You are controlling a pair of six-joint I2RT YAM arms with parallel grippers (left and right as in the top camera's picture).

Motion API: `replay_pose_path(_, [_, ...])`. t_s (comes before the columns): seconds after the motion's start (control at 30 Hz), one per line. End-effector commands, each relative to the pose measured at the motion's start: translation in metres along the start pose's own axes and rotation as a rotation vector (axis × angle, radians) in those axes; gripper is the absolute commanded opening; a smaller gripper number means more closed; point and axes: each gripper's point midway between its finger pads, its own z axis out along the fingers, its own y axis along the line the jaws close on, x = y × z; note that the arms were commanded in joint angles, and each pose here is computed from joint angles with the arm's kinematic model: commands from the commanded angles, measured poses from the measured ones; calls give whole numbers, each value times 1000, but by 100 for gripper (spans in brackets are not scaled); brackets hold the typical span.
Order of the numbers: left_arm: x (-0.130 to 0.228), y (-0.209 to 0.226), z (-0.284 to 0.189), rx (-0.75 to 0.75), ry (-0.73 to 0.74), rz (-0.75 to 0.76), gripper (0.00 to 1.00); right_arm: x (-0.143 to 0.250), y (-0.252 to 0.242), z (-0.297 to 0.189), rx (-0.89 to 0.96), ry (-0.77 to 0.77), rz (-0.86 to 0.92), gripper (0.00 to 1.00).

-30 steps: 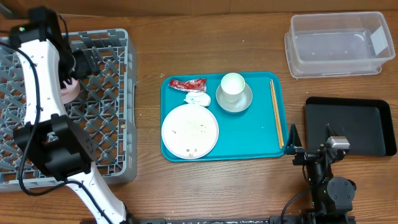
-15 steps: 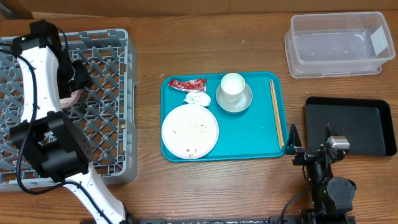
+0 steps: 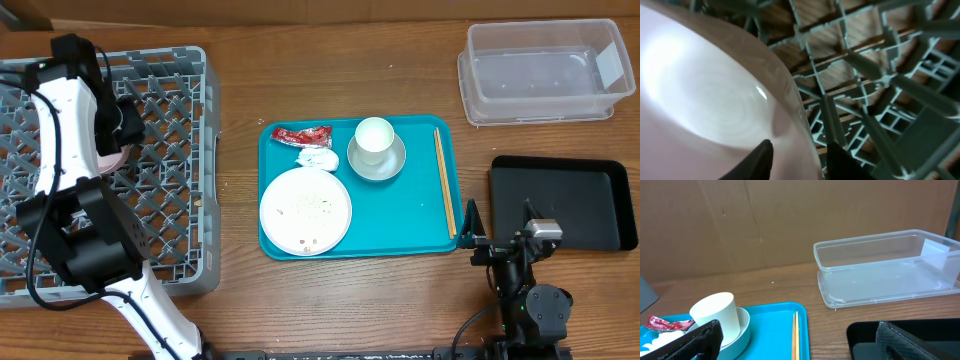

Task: Sort waste into correct bins and load items into the dishwasher
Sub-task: 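Lower the saucer into the rack slots with the left gripper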

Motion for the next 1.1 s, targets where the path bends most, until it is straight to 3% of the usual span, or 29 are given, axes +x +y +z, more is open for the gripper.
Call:
replay_pose_path(0.0, [5, 5, 2, -12, 5, -7, 27, 1, -1, 0, 0, -5, 4, 100])
replay_pose_path(0.07, [5, 3, 2, -1, 7, -8, 4, 1, -1, 0, 0, -5, 4, 100])
replay_pose_path(0.3, [0, -7, -15, 60, -9, -8, 4, 1, -1, 0, 0, -5, 4, 100])
replay_pose_path(0.63, [-22, -52, -101, 361, -127, 10, 4, 1, -1, 0, 0, -5, 4, 100])
replay_pose_path(0.7, [-26, -65, -119, 484, -148, 20, 4, 1, -1, 0, 0, -5, 4, 100])
replay_pose_path(0.83, [-29, -94, -163, 893, -186, 108, 4, 1, -1, 0, 0, -5, 4, 100])
replay_pose_path(0.93, [-33, -84, -183, 1137, -205, 97, 4, 1, -1, 0, 0, -5, 4, 100])
replay_pose_path(1.07, [-34, -51, -168, 1176, -210, 38, 4, 1, -1, 0, 0, -5, 4, 100])
